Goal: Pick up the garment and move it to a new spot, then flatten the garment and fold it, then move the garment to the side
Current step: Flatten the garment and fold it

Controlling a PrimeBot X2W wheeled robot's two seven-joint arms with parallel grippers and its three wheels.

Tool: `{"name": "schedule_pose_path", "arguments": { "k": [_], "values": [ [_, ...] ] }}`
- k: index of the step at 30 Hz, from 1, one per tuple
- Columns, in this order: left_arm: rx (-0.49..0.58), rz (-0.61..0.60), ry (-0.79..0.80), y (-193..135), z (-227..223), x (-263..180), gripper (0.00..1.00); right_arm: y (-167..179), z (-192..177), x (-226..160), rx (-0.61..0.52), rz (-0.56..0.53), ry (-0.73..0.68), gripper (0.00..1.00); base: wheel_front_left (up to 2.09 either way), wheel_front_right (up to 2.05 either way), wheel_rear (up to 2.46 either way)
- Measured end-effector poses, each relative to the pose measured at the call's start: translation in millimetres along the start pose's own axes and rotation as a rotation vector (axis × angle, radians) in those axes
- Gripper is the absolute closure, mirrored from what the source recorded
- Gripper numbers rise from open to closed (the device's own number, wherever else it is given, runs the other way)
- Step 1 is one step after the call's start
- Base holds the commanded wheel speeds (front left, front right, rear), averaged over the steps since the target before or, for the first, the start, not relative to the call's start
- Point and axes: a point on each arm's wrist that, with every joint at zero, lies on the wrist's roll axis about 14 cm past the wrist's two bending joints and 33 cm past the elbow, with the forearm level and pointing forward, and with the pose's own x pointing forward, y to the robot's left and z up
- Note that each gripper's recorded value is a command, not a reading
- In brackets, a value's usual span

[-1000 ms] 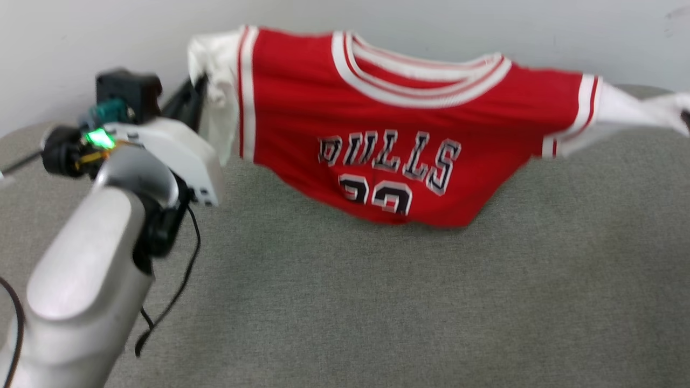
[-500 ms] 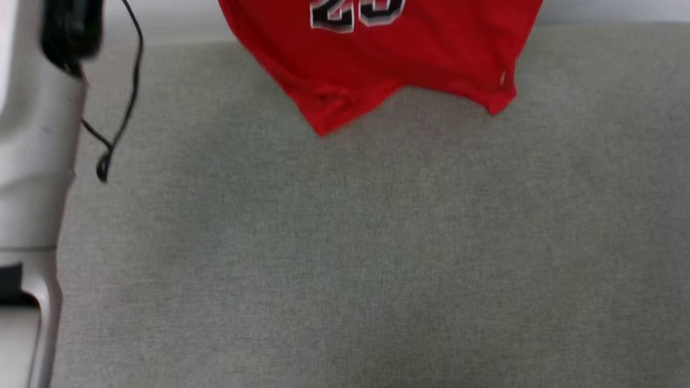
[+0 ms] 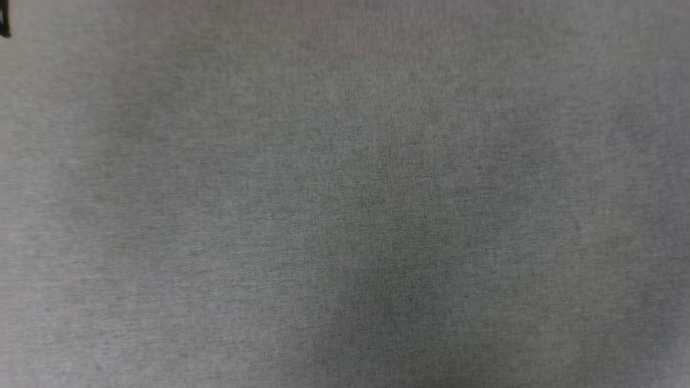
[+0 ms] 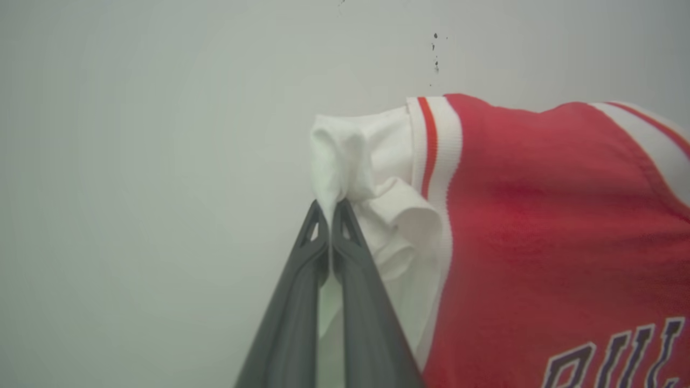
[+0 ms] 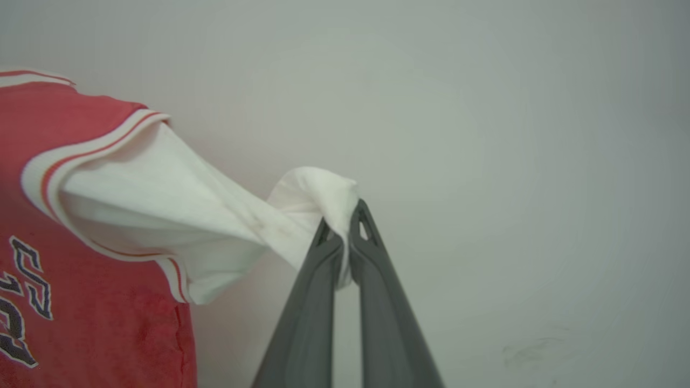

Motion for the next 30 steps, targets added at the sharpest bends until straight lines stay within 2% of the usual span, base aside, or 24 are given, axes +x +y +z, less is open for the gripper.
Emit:
{"name": "schedule_pose_path", "arguments": {
  "k": [11, 18, 23, 30],
  "values": [
    [-0.065, 0.028, 0.157, 3.4, -111.1, -16.9, 1.00, 26.2, -96.8, 16.2, 0.017, 0.057, 0.151, 1.00, 0.00, 0.00, 0.00],
    [-0.121, 0.055, 0.241, 6.6, -143.8, -44.5, 1.00, 40.3, -119.4, 8.3, 0.032, 0.093, 0.212, 1.00, 0.00, 0.00, 0.00],
    [-0.163, 0.078, 0.295, 13.0, -149.9, -75.5, 1.00, 48.5, -133.2, -16.9, 0.046, 0.125, 0.276, 1.00, 0.00, 0.00, 0.00],
    [-0.207, 0.127, 0.354, 21.8, -141.6, -149.7, 1.00, 56.1, -159.3, -86.6, 0.093, 0.168, 0.407, 1.00, 0.00, 0.00, 0.00]
  ]
}}
